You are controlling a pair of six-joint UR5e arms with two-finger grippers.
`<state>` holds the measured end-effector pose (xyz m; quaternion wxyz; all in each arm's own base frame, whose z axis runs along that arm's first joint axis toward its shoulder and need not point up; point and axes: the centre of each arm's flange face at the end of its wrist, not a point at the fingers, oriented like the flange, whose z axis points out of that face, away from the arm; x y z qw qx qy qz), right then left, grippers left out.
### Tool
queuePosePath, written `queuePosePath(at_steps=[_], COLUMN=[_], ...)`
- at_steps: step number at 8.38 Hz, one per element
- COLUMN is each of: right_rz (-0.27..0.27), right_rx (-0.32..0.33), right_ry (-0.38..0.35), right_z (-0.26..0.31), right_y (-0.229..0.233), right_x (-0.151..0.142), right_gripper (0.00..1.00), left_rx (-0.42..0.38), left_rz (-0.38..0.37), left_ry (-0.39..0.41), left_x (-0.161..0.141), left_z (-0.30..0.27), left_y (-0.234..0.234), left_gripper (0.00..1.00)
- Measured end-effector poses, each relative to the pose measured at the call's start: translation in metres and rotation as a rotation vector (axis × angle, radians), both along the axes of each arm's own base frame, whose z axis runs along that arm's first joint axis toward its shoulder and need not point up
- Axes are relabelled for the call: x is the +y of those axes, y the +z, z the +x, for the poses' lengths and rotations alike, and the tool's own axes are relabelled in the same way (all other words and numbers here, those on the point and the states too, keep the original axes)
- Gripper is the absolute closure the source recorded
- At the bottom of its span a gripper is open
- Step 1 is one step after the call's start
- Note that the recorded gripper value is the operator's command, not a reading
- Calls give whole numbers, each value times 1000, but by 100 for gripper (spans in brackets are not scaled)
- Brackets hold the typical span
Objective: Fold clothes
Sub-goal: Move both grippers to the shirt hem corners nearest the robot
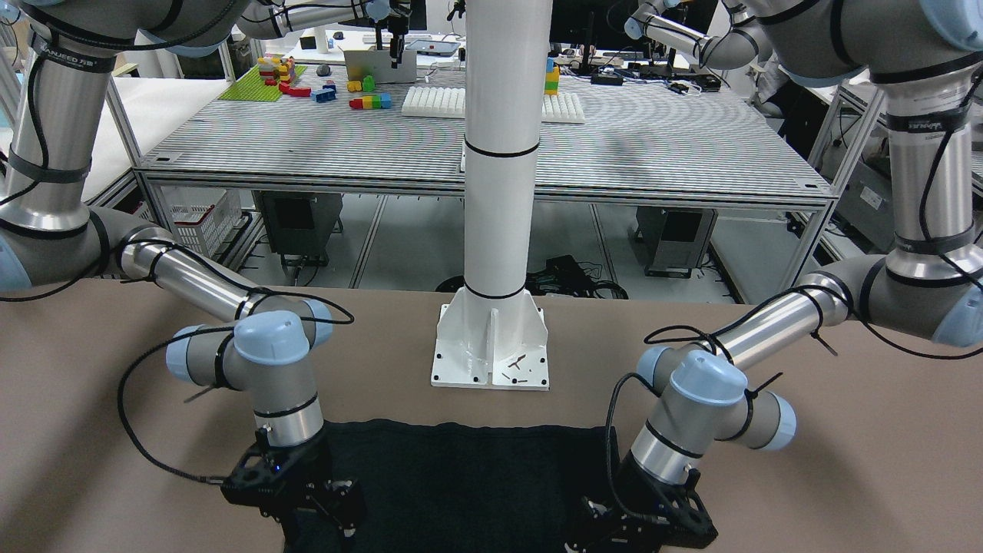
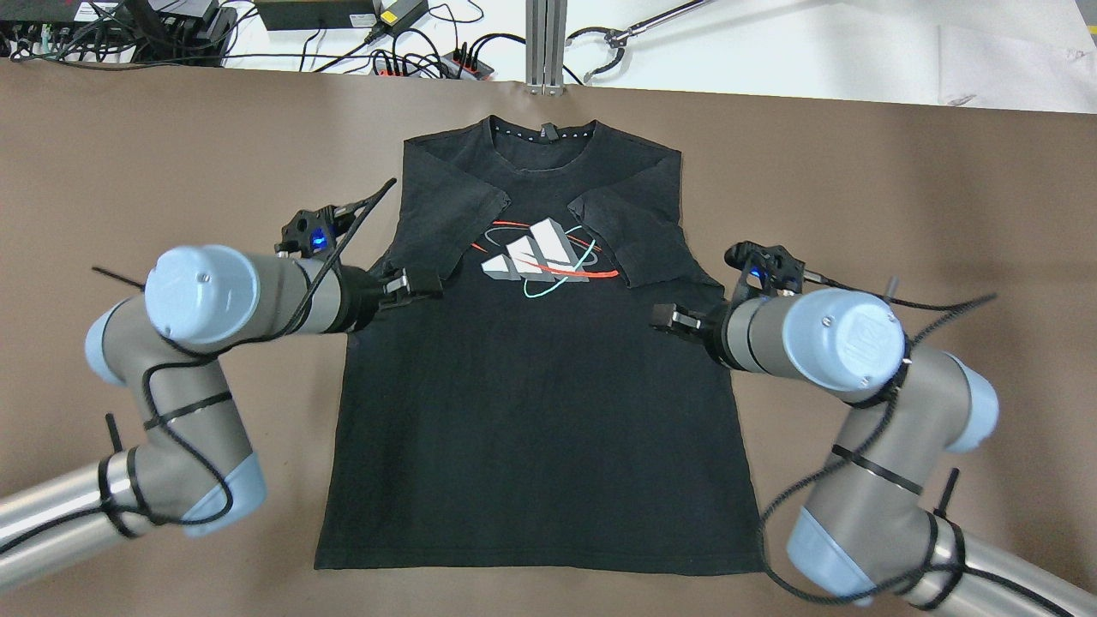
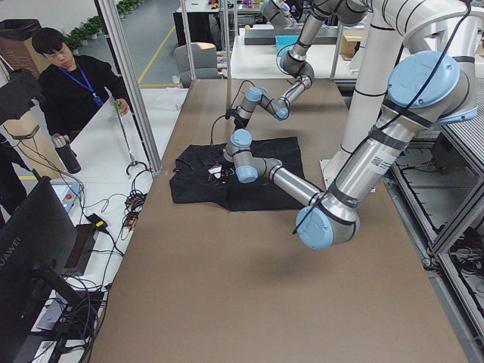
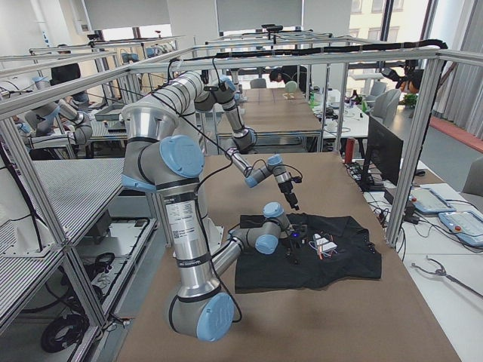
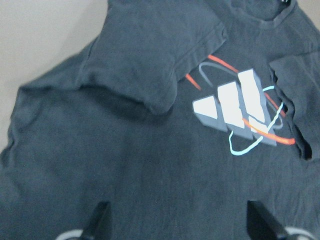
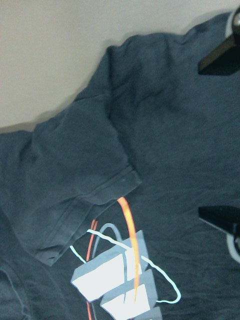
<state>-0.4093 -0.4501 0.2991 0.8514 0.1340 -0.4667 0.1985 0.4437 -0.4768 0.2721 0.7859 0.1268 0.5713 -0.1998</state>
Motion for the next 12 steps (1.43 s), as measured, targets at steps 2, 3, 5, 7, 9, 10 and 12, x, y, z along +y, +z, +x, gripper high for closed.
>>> queuePosePath(at_steps=[2, 3, 5, 7, 9, 10, 12], right_rz=[-119, -147, -154, -163, -159, -158, -157], right_rx=[-109, -152, -218, -237, -237, -238, -240], right_ry=[40, 56, 74, 74, 76, 76, 76], right_z=[28, 33, 37, 44, 46, 46, 45], right_y=[15, 28, 66, 95, 103, 103, 103], right_x=[68, 99, 156, 191, 201, 202, 203], right_gripper=[7, 8, 7, 8, 8, 8, 8], left_rx=[52, 61, 51, -6, -64, -81, -79], left_rz=[-81, -109, -155, -163, -157, -154, -150], left_ry=[14, 26, 52, 79, 102, 100, 96], left_x=[91, 133, 200, 245, 268, 271, 272], left_z=[-4, -9, -16, -20, -15, -6, 9], left_y=[18, 27, 48, 84, 112, 121, 121], left_gripper=[5, 5, 5, 5, 6, 9, 23])
